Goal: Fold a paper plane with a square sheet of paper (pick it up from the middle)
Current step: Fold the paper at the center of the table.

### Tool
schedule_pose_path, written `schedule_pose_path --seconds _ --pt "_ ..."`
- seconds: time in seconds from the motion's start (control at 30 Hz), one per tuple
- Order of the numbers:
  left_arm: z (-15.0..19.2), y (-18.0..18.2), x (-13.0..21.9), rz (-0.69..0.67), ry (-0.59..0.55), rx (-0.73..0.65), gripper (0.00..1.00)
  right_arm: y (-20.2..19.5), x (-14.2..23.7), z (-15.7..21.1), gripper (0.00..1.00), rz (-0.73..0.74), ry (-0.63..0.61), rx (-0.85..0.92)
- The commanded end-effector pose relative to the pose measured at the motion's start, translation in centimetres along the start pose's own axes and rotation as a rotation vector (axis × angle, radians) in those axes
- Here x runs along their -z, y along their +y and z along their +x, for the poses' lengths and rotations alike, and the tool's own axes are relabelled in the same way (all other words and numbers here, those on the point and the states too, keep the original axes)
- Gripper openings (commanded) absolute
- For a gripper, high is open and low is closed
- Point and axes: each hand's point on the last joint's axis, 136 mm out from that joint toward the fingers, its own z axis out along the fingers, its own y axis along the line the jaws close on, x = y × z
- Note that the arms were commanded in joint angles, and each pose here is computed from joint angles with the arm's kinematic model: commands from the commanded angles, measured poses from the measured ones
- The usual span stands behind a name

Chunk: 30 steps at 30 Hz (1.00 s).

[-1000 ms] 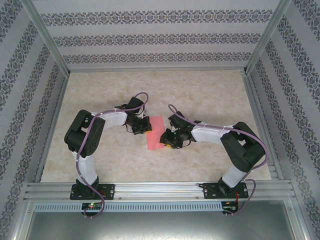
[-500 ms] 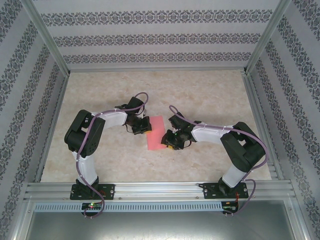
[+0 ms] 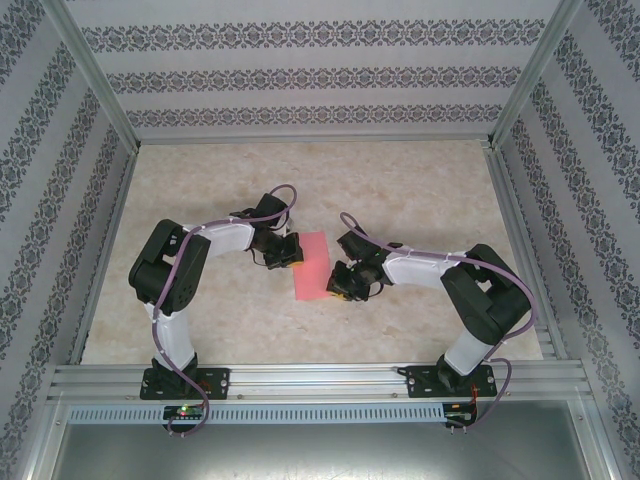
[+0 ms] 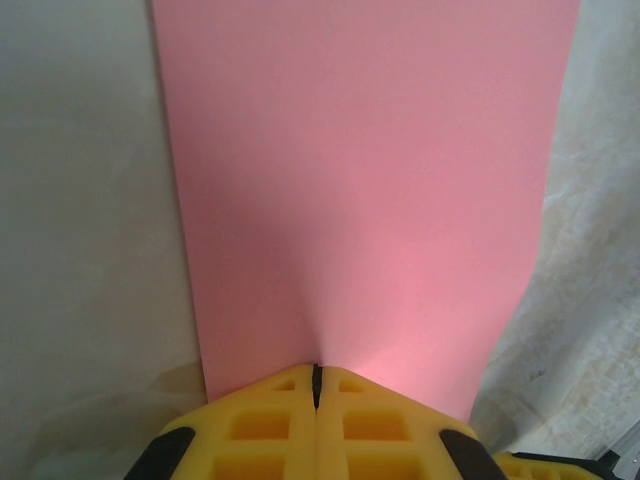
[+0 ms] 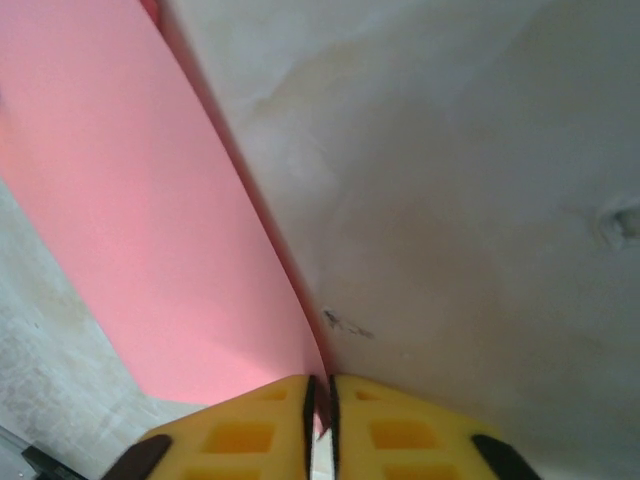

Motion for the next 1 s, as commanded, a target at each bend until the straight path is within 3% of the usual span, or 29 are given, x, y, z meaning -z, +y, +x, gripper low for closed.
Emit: schedule_pose_path --seconds 0.0,0.13,0.4,0.53,0.73,0.97 --pt "1.9 4.4 -1.6 -0.164 0.053 0.042 0.05 -0.6 0.4 0.5 0.09 0.027 -0.007 -0.012" --pt "1.8 4.3 -1.5 -0.164 0.050 0.041 0.04 0.4 1.1 -0.2 0.02 -0.014 -0.051 -0.002" --pt "1.6 4.0 -1.2 -0.163 0.048 0.028 0.04 4.2 2.8 -1.2 0.00 -0.145 -0.106 0.078" --pt "0.7 1.9 -0.1 -0.112 0.022 -0.021 0.05 6.6 3.2 -1.4 0.00 -0.208 -0.110 0.134" --pt "-1.7 -2.0 2.8 -0.024 -0.075 -0.099 0.10 7.9 2.6 -1.7 0.00 -0.205 -0.090 0.153" --pt "-1.9 -1.0 1.7 -0.020 -0.048 -0.075 0.09 6.8 3.0 -1.1 0.00 -0.155 -0.068 0.117"
